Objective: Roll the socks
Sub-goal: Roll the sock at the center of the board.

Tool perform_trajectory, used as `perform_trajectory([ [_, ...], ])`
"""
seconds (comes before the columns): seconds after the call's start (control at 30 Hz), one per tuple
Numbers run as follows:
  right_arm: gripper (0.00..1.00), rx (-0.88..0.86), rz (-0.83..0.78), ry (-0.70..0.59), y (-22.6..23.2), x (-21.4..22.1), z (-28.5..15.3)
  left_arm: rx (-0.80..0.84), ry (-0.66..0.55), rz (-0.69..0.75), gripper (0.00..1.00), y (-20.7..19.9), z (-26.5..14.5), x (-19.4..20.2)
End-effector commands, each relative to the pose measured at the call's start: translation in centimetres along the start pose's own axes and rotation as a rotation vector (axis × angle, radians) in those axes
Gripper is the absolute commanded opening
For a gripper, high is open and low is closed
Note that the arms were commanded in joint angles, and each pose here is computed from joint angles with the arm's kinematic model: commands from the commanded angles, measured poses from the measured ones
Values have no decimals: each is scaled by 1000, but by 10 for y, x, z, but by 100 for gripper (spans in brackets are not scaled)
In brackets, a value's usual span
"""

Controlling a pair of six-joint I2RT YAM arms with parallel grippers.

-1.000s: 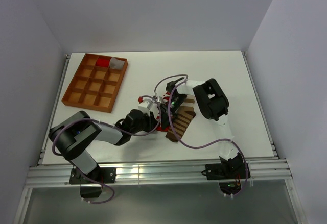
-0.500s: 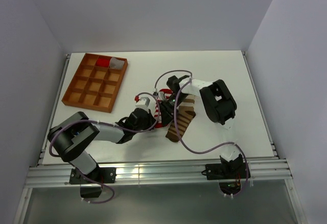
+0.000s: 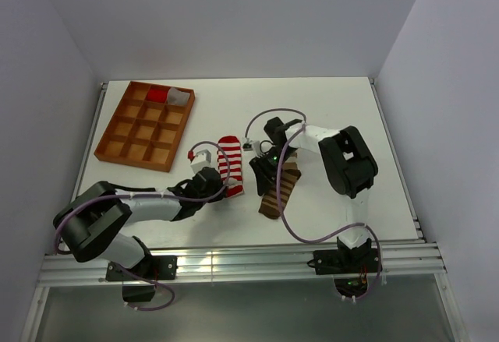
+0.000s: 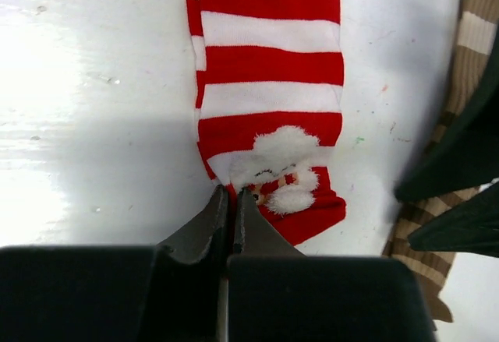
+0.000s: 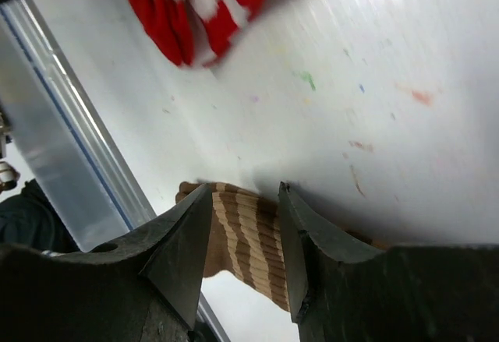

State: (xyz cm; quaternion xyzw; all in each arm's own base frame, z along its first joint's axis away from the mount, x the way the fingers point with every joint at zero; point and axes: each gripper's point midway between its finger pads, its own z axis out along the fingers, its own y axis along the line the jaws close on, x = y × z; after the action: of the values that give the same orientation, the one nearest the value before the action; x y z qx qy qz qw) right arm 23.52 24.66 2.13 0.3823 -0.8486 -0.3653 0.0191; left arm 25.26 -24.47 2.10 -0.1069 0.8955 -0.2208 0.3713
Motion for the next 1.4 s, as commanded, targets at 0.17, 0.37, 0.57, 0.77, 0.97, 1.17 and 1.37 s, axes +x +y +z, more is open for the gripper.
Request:
perform_trajectory([
  [0.17, 47, 291, -43, 18, -61, 19, -29, -229, 157, 54, 0, 47, -10, 31],
  [0.37, 44, 260, -148, -103, -38, -17, -47, -219, 237, 57, 0, 39, -7, 44],
  [0.57, 43, 164, -312, -289, 4, -51, -56, -178, 372, 48, 1, 24, -5, 65],
  [0.77, 42, 245, -589, -403, 32, -54, -62, -205, 478, 49, 0, 24, -3, 83],
  [0.97, 45, 288, -773, -381, 53, -41, -56, -211, 534, -9, 0, 21, -5, 91],
  [1.17, 45, 394, -923, -261, 49, -20, -27, -196, 559, -24, 0, 14, -6, 92],
  [1.37, 47, 501, -1040, -183, 47, -12, -6, -193, 566, -30, 0, 10, -7, 90],
])
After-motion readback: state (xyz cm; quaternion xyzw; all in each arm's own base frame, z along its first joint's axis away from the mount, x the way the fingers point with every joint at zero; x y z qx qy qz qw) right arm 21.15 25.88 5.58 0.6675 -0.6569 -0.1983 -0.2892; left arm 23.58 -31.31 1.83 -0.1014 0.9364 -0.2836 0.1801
